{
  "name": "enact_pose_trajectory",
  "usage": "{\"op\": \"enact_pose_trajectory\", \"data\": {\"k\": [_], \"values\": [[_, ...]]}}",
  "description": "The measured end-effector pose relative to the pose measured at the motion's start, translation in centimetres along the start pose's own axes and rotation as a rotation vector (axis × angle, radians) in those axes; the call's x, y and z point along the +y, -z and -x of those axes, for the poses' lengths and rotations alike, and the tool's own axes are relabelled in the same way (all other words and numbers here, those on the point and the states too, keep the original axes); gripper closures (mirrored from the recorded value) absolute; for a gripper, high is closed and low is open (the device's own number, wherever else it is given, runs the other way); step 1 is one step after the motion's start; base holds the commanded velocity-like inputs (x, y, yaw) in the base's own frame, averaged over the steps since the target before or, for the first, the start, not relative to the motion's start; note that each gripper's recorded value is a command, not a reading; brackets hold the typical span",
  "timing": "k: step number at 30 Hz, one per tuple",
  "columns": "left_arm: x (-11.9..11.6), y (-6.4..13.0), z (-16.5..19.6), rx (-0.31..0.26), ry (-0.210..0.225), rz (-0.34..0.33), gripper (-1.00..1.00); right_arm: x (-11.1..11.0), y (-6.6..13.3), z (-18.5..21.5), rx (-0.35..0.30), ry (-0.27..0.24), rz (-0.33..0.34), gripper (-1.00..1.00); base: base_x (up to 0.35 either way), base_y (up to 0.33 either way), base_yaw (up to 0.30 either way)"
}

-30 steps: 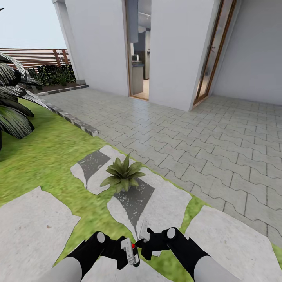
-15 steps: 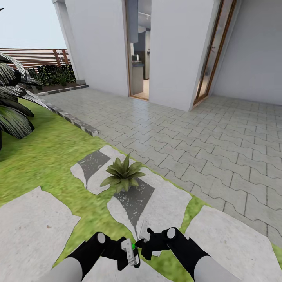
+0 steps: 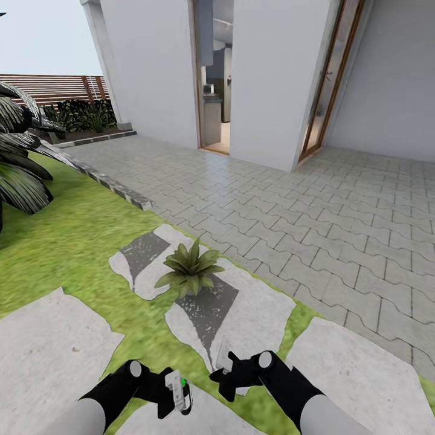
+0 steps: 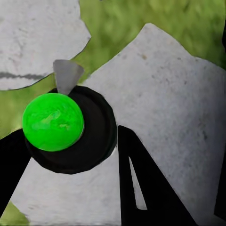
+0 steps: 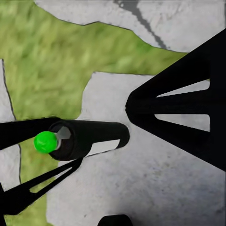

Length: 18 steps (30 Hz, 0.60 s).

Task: Pick up the pesticide atomizer in the garden and spray insectifuge to fully cover both potted plants in the garden.

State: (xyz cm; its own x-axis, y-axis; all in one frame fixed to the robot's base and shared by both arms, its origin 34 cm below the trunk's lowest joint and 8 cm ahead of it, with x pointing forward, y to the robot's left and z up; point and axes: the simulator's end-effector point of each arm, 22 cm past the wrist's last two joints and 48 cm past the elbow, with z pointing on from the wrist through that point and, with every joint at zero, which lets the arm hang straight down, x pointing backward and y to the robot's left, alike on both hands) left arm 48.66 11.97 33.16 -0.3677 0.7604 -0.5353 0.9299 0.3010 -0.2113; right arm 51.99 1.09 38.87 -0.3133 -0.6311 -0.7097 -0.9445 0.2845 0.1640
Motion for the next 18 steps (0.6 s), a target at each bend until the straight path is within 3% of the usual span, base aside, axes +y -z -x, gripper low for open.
{"op": "enact_pose_trajectory", "data": {"k": [2, 3, 13, 18], "values": [[0.2, 0.3, -0.5, 0.005, 0.005, 0.005, 1.00, -0.1, 0.1, -0.1, 0.002, -0.001, -0.001, 1.00, 0.000, 0.000, 0.000], [0.3, 0.4, -0.7, 0.007, 0.007, 0.006, 1.00, -0.1, 0.1, -0.2, 0.003, -0.001, -0.001, -1.00, 0.000, 0.000, 0.000], [1.4, 1.7, -3.2, 0.038, 0.022, 0.032, 1.00, 0.0, 0.2, -0.8, 0.013, -0.006, -0.001, -1.00, 0.000, 0.000, 0.000], [3.1, 2.8, -3.5, -0.003, 0.093, 0.083, 1.00, -2.7, 2.1, -5.7, 0.056, -0.054, -0.097, -1.00, 0.000, 0.000, 0.000]]}}
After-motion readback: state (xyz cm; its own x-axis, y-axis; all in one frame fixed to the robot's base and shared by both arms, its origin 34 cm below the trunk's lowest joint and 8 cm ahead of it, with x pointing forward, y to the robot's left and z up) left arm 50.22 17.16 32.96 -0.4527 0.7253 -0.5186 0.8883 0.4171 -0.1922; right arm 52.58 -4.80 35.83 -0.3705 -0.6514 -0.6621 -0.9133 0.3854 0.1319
